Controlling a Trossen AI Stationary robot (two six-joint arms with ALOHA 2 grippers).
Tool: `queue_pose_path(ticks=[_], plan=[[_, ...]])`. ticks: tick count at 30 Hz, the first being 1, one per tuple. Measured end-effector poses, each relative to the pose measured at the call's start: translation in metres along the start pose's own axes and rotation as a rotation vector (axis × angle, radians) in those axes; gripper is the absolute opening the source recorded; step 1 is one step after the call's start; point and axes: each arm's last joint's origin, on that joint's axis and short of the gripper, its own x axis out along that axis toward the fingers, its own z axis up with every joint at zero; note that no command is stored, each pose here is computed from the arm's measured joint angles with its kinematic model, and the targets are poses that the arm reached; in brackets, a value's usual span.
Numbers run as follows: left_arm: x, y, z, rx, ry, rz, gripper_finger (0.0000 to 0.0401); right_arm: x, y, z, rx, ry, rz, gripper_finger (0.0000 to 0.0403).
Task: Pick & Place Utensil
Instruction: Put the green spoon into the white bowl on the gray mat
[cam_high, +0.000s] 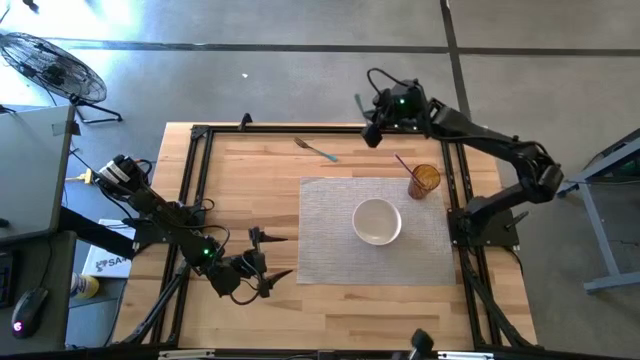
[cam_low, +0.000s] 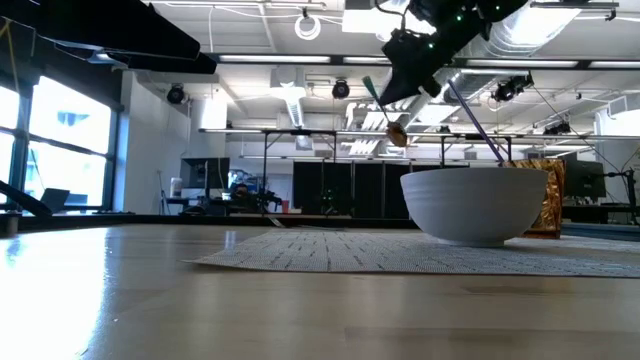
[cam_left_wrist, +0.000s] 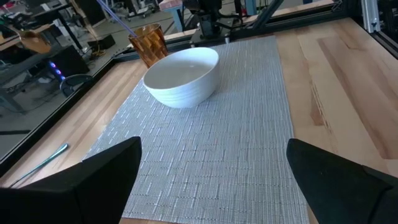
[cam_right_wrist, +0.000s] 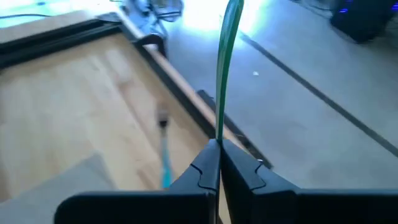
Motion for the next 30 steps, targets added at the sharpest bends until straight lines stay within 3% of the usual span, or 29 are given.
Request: queue_pose_path(ticks=[15,20,30], plan=[[0.0,0.0,0.0,-0.001,0.0,-0.003,0.0396,-0.007,0.071,-0.001,-0.109,-0.011,0.164,0.0001],[0.0,0.0,0.0,-0.001,0.0,-0.003,0.0396,-0.006,0.093,-0.013,-0.216,0.016,0.17,0.0001],[0.0,0.0,0.0,-0.008,0.001,-0.005,0.0396,0.056,0.125,-0.064,-0.324,0.219,0.112,0.0001]])
